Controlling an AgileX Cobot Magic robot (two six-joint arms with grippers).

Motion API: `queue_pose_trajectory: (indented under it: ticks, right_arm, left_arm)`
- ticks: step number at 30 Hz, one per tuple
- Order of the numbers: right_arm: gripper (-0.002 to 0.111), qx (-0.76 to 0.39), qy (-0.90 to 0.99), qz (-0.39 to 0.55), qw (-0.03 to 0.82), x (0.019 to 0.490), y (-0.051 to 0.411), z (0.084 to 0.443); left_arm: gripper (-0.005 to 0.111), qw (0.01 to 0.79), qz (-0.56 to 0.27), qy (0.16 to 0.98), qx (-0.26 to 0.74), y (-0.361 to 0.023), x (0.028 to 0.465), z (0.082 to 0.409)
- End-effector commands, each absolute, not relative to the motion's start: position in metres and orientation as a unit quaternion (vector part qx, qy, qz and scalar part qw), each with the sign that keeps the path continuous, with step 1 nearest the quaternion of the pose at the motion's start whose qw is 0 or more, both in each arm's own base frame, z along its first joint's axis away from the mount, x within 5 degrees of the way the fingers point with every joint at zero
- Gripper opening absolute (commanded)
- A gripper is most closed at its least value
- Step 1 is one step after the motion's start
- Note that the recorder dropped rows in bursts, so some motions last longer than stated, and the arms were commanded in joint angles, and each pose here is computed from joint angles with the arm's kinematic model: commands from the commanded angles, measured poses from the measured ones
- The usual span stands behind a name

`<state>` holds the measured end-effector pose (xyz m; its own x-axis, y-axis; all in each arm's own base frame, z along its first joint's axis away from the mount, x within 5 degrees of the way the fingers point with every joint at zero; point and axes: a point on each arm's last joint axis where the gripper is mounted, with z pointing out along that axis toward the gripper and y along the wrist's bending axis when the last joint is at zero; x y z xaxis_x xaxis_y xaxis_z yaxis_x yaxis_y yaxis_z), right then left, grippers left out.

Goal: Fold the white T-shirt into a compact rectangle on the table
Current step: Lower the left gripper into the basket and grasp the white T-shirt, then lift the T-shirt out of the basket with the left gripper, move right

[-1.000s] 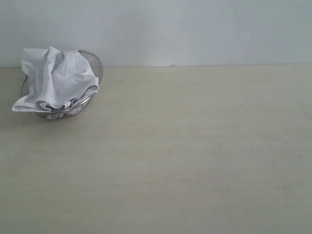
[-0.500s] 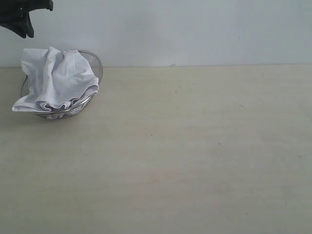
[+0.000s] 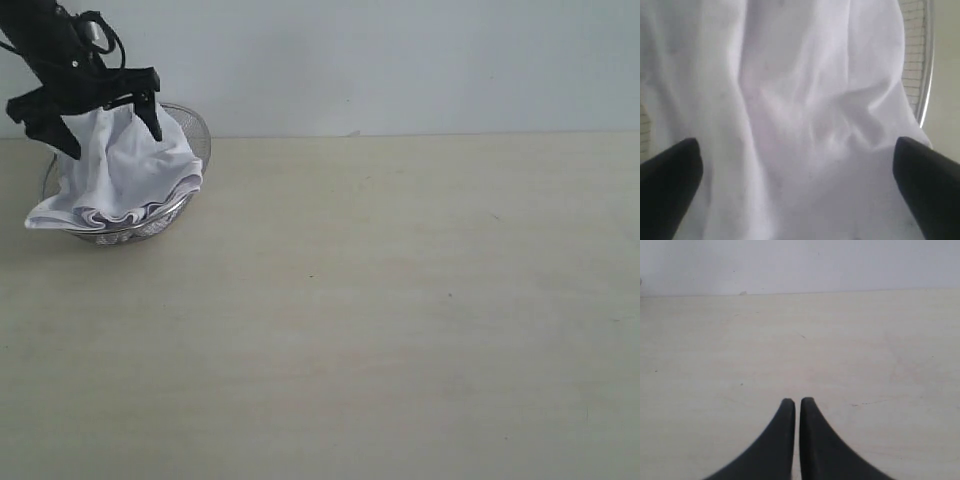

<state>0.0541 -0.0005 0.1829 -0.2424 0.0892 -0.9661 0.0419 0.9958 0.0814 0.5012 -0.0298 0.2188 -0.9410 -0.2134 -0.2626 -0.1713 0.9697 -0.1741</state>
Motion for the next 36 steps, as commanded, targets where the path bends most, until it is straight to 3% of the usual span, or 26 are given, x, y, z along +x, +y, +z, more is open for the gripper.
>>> queue_pose_trajectory:
  ticks: [1, 12, 14, 17, 21, 22, 27, 36]
  right_arm:
    - [0.000, 0.038, 0.784, 0.017, 0.619, 0.054, -0.001, 0.184]
    - [0.000, 0.038, 0.784, 0.017, 0.619, 0.054, -0.001, 0.184]
    - [0.000, 0.038, 0.784, 0.017, 0.619, 0.054, -0.001, 0.184]
    - [0.000, 0.038, 0.784, 0.017, 0.619, 0.054, -0.001, 0.184]
    - [0.000, 0.038, 0.784, 0.017, 0.619, 0.054, -0.001, 0.184]
    - [0.000, 0.038, 0.784, 0.017, 0.619, 0.054, -0.001, 0.184]
    - [0.000, 0.038, 0.784, 0.017, 0.619, 0.054, -0.001, 0.184]
    - [0.000, 0.038, 0.784, 0.017, 0.619, 0.054, -0.001, 0.184]
  left_arm:
    - [0.097, 0.167, -0.114, 0.973, -0.111, -0.038, 0.515, 0.199]
    - [0.097, 0.170, -0.081, 0.976, -0.111, -0.033, 0.531, 0.139]
    - [0.091, 0.156, -0.081, 0.978, -0.112, -0.033, 0.530, 0.127]
    - [0.068, 0.143, -0.081, 0.980, -0.114, -0.034, 0.530, 0.113]
    - [0.016, 0.150, -0.086, 0.978, -0.117, -0.034, 0.532, 0.112]
    - [0.005, 0.154, -0.090, 0.977, -0.116, -0.035, 0.532, 0.115]
    - [0.005, 0.180, -0.100, 0.972, -0.117, -0.036, 0.533, 0.140]
    - [0.005, 0.333, -0.093, 0.937, -0.043, -0.033, 0.521, 0.264]
